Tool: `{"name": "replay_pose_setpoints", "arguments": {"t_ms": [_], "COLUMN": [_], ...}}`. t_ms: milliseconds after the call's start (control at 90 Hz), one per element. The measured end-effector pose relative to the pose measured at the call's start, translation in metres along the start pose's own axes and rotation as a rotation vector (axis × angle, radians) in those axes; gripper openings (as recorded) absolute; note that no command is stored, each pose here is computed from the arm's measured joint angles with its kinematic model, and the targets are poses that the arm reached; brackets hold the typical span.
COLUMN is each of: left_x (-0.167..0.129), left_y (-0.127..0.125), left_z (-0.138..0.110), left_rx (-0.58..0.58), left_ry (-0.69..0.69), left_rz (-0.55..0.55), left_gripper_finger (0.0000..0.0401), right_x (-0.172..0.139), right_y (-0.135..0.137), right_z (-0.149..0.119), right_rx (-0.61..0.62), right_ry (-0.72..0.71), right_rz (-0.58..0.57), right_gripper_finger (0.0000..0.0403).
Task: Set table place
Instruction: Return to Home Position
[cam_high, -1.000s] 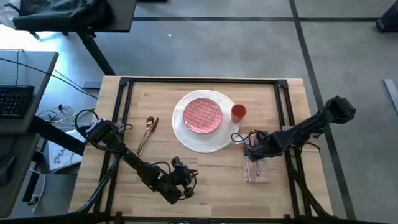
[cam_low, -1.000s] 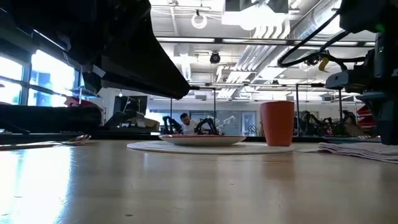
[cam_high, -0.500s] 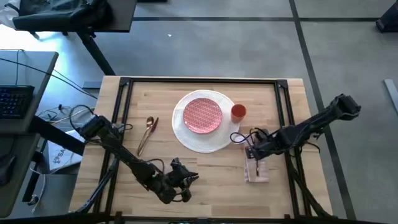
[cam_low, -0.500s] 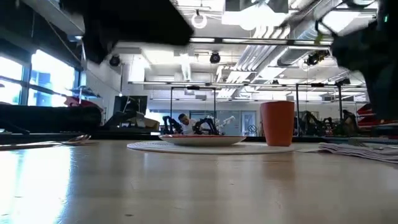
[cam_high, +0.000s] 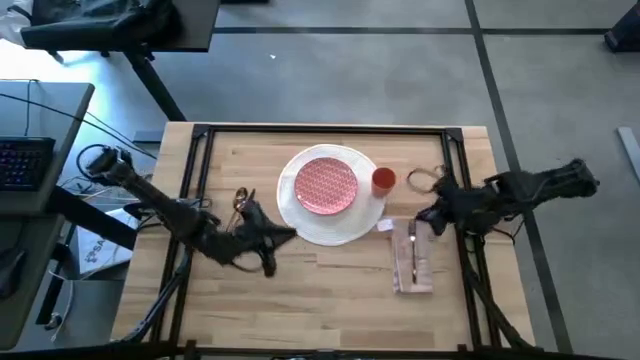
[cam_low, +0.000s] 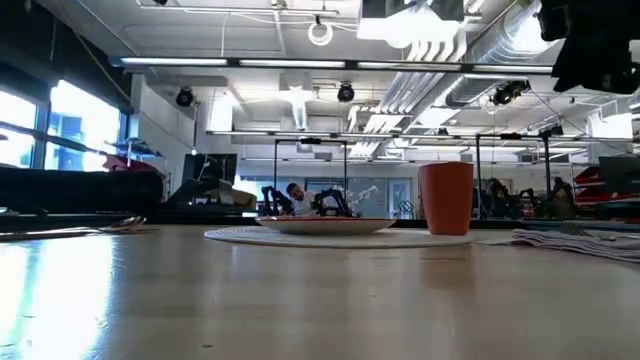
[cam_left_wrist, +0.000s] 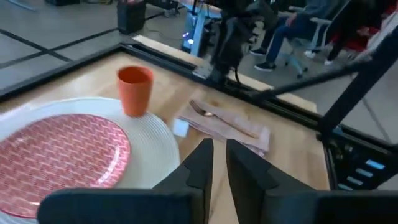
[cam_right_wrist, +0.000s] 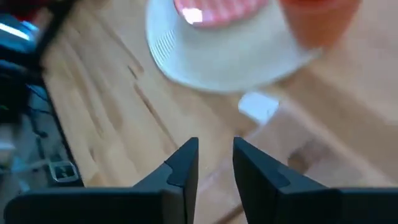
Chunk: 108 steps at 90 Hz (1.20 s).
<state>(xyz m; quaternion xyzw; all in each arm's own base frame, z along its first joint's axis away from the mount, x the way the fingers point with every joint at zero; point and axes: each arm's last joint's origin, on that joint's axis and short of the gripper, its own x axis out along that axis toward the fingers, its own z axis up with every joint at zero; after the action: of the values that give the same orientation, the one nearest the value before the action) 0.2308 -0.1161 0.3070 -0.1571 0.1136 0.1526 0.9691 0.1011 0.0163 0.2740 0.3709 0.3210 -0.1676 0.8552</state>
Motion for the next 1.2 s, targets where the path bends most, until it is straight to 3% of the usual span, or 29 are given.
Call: {"name": "replay_pose_setpoints", "arguments": {"t_ms": [289,467,822,989,1200], "left_x": [-0.034,-0.056,-0.078,-0.078,-0.072], "left_y": [0.082,0.117,0.148,0.156,0.159], "left_z": [0.020,0.020,-0.019,-0.037,-0.053], "left_rx": [-0.106,-0.131,-0.097,-0.096,-0.012], "left_ry": [-0.108,-0.193,-0.223,-0.225,-0.259], "left_rz": [0.014,0.024,-0.013,-0.014,-0.034], "left_gripper_finger": [0.0001,0.0000,0.0000,0.0000,0.0000], "right_x": [-0.020,-0.016,0.005,0.005,0.008], "right_y": [-0.014,-0.011,-0.024,-0.034,-0.047], "right_z": [0.014,0.021,0.008,-0.001,-0.015], "right_rx": [-0.147,-0.322,-0.536,-0.579,-0.589], "right_ry": [-0.356,-0.453,-0.596,-0.672,-0.782], "right_rz": [0.235,0.319,0.406,0.417,0.480], "right_gripper_finger": [0.0038,0.0024,0.0000,0.0000,0.0000]}}
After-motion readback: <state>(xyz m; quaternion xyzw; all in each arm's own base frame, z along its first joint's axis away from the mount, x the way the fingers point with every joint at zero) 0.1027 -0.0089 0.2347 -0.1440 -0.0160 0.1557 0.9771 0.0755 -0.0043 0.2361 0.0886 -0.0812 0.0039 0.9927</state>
